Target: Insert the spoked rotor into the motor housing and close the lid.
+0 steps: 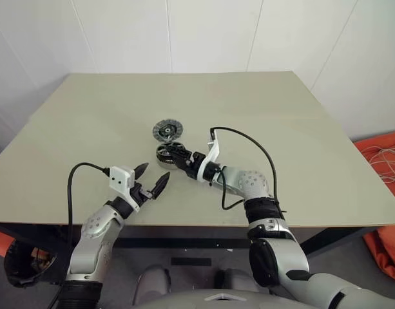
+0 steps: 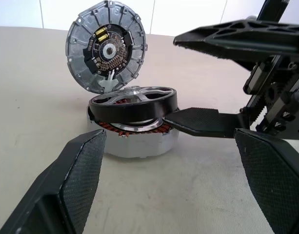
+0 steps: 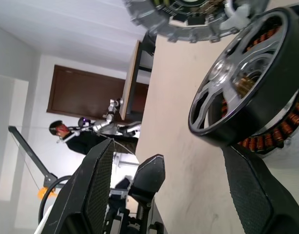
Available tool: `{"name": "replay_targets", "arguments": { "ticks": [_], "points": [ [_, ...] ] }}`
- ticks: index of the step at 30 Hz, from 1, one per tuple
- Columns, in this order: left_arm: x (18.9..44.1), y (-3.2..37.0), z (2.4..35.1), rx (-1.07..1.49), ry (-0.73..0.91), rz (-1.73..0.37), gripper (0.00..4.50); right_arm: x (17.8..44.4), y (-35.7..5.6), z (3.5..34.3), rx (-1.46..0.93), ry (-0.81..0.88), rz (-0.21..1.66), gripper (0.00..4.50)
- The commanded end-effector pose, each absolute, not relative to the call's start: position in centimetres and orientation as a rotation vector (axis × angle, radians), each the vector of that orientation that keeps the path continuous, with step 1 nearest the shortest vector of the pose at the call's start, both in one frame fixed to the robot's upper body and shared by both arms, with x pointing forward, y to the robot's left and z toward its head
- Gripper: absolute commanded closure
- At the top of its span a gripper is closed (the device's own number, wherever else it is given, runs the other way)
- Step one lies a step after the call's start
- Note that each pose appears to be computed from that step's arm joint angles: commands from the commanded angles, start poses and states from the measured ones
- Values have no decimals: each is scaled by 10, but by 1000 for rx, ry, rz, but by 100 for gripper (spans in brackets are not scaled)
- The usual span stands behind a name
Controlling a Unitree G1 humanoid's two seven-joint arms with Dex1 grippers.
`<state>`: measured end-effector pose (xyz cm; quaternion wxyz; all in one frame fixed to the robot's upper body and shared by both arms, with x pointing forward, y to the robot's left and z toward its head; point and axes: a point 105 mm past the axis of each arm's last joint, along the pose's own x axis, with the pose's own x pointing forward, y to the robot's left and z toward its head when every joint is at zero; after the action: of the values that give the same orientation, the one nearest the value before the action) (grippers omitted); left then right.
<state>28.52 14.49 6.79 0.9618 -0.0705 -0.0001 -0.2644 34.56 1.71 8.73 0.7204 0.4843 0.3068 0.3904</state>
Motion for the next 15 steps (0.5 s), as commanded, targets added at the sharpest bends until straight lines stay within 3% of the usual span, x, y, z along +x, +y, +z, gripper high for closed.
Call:
{"name": "replay_targets", "arguments": {
  "ticks": [1, 10, 12, 15],
  "points": [
    [288, 141, 81, -134, -51, -551, 0, 338, 22, 108, 1076, 636, 931, 54],
    [290, 143, 78, -137, -48, -553, 0, 326, 7, 105, 960, 658, 916, 54],
    [290, 147, 77, -137, -47, -550, 0, 328, 2, 108, 849, 590, 908, 54],
    [290, 149, 74, -136, -44, -546, 0, 338, -11, 121, 511, 360, 853, 100]
  ]
}}
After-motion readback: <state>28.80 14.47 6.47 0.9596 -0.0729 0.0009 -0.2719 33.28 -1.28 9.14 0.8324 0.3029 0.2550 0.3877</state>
